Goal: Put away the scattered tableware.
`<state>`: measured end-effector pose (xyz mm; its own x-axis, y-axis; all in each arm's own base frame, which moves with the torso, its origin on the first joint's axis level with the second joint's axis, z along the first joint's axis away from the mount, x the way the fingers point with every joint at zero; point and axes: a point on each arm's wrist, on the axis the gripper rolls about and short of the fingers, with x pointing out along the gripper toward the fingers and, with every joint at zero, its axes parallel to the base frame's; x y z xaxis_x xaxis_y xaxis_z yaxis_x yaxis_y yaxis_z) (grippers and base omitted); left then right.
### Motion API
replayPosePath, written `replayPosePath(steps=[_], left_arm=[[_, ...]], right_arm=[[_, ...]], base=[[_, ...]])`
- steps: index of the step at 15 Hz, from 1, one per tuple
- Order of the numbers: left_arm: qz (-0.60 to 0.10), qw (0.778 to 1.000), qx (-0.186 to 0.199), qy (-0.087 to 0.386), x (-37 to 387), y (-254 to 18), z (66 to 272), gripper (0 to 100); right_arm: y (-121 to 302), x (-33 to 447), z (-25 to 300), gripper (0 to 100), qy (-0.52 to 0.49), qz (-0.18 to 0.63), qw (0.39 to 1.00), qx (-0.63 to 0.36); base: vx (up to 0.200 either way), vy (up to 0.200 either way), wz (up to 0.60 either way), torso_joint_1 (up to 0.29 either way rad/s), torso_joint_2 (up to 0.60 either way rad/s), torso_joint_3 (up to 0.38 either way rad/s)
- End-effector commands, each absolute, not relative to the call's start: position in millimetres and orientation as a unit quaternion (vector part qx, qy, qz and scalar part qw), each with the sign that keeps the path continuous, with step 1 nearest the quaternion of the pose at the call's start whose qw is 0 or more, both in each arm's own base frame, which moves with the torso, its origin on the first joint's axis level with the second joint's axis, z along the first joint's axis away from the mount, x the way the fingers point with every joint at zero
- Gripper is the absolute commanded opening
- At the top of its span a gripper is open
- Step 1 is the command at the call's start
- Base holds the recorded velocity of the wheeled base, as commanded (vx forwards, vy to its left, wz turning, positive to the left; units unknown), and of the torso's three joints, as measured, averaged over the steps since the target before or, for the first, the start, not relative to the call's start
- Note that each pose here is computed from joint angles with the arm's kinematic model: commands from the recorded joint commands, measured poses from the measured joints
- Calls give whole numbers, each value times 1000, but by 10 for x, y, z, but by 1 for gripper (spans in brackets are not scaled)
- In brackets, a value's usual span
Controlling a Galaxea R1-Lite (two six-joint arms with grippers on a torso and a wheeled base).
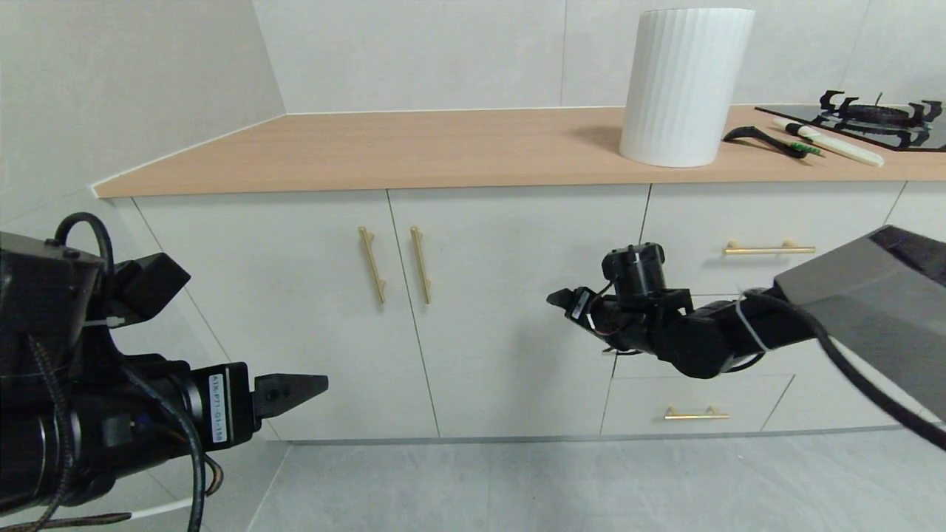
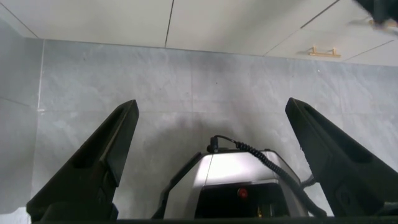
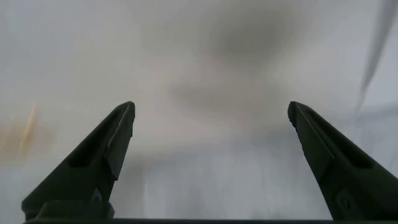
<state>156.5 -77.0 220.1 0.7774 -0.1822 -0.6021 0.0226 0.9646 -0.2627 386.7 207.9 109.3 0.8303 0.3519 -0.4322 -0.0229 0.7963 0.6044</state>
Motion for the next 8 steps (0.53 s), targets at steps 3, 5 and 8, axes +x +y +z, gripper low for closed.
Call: replayPosePath(steps=[3, 5, 8], left_arm=[[-59, 939, -128, 312, 1487, -729, 2266, 100], [-68, 944, -140, 291, 1373, -670, 2346, 100], [-84, 954, -166, 234, 1006, -468, 2459, 100]], right_arm=[[1634, 2889, 1853, 100, 256, 267, 902, 221], [1426, 2550, 2053, 100, 219, 261, 919, 199], [944, 1978, 2330, 100, 127, 180, 959, 176]], base=[[0, 0, 0, 0, 0, 0], [0, 0, 0, 0, 0, 0], [0, 0, 0, 0, 0, 0]])
